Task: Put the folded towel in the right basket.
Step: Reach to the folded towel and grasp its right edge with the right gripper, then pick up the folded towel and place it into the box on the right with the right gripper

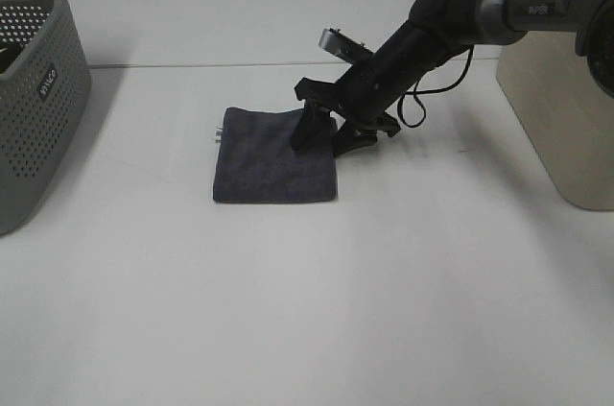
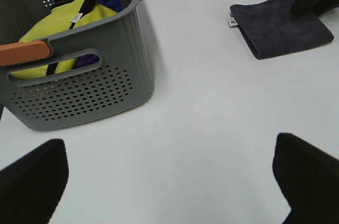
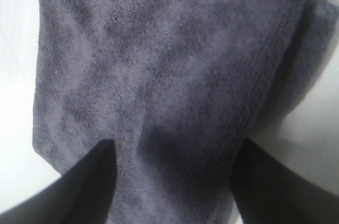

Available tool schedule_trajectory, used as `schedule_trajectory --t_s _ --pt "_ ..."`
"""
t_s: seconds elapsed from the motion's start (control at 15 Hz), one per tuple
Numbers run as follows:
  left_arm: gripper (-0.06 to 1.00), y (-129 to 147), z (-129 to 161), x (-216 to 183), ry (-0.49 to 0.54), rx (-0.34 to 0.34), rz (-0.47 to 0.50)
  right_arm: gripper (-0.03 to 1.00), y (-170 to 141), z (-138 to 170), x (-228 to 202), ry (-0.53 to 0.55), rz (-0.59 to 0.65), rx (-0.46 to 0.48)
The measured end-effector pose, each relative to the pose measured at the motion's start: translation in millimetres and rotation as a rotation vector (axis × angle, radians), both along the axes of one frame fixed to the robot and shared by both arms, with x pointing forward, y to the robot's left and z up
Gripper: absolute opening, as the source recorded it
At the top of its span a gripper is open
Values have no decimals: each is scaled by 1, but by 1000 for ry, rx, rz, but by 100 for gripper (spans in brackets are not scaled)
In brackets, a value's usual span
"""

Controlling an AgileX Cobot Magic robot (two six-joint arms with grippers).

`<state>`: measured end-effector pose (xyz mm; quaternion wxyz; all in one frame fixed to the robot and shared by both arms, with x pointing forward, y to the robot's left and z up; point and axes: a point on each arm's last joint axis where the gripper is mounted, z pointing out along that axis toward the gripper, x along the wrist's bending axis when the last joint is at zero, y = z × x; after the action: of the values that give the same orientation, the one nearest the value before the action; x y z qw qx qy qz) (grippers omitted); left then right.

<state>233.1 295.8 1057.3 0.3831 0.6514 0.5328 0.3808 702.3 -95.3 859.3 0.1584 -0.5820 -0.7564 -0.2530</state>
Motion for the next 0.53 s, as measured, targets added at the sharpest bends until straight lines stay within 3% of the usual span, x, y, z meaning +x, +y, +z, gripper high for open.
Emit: schedule_trajectory --t_s 0.2,0.27,0.53 --pt "99 0 0 0 0 0 0 12 3 -5 -1 -2 5 -4" --pt "99 0 0 0 0 0 0 8 3 -5 -1 -1 5 -5" --pt "99 0 0 0 0 0 0 7 3 5 -1 -21 11 -5"
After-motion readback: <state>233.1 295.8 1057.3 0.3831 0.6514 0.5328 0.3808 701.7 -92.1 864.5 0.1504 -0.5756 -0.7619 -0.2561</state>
